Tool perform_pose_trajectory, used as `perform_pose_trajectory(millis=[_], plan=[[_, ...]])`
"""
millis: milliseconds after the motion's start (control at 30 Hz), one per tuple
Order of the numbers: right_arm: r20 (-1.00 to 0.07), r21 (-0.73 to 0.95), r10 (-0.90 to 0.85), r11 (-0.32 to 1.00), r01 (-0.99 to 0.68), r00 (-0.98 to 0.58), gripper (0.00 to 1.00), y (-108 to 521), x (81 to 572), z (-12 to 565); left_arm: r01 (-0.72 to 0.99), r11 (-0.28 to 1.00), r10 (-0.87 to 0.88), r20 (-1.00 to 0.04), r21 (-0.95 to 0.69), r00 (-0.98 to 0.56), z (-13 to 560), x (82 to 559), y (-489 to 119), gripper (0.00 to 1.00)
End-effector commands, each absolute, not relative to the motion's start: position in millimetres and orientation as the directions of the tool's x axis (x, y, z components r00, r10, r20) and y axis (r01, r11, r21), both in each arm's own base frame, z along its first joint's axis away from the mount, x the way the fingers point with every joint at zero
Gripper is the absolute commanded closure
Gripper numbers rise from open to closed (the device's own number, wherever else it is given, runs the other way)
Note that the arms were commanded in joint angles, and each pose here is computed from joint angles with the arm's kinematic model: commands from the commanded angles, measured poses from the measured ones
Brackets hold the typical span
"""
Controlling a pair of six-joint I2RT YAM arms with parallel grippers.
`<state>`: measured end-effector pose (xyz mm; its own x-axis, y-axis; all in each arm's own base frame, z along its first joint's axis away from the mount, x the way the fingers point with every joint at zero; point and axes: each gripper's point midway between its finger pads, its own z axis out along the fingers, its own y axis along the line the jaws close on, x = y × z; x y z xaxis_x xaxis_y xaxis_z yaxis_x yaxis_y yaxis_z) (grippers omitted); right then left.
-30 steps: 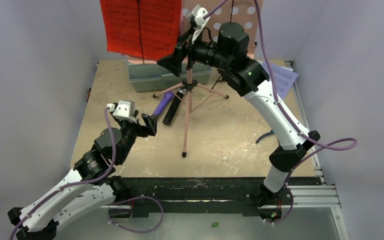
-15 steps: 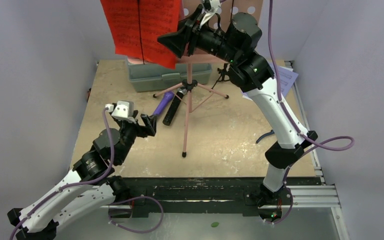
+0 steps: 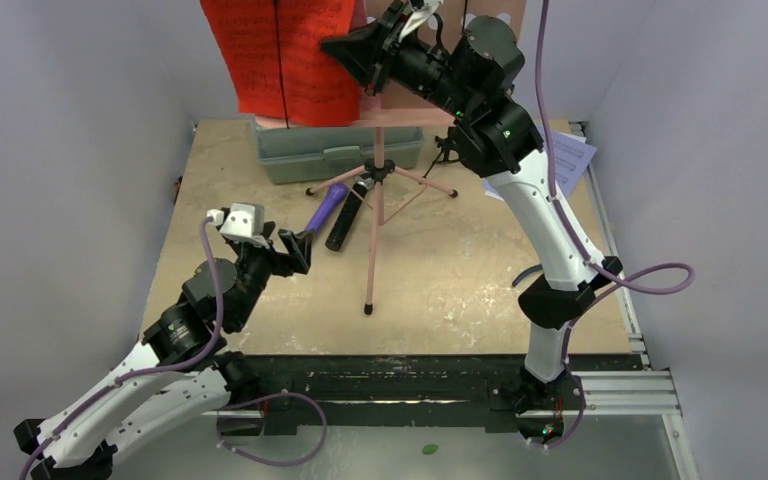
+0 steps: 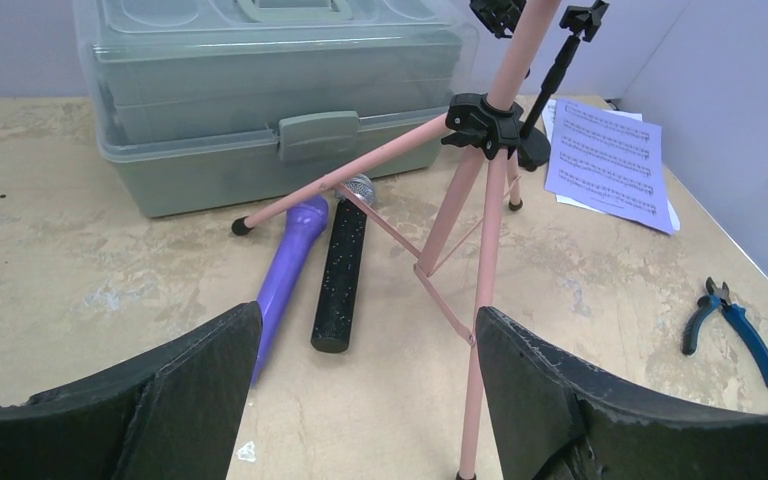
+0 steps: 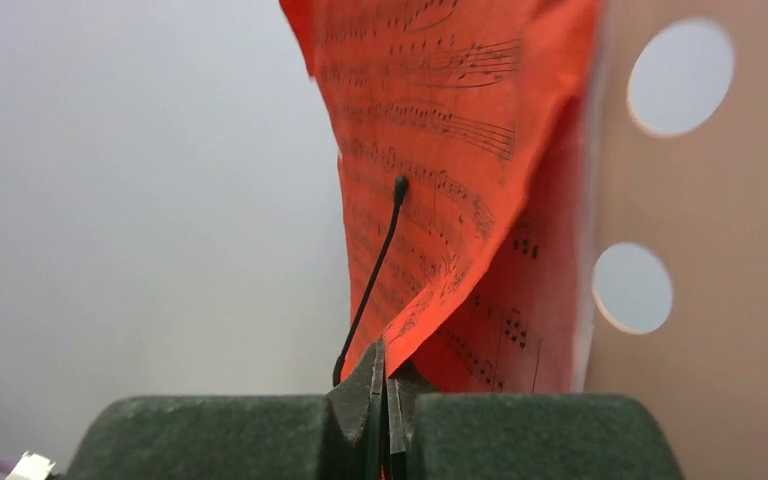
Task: Pack up the instrument practice props
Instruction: Pick up the sheet music from the music stand.
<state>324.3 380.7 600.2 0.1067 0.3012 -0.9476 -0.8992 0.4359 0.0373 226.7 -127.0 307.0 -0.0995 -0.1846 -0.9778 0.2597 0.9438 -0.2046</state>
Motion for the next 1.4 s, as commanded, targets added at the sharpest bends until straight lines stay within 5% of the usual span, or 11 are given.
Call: perform_pose_trajectory(millis=[0,767,1367], plan=[[-0.877,-0.063,0.385,0.5,-0.864,0.286,1.0,347.6,303.4,663.3,0.275,0.931,-0.222,-0.97,-0.24,-0.095,312.8,224.7,-129.6,0.22],[-0.732,-0.274,0.381,0.595,-0.756,0.565,1.0,292.4,251.8,732.7,0.296,0.917,-0.249,-0.963,-0.268,-0.102,316.8,222.8,-134.4,0.23],[-0.696,-0.463,0.282,0.527,-0.713,0.66,1.0,274.0,205.3,731.4,0.307,0.91,-0.255,-0.96,-0.28,-0.118,312.3,222.9,-139.2,0.23]])
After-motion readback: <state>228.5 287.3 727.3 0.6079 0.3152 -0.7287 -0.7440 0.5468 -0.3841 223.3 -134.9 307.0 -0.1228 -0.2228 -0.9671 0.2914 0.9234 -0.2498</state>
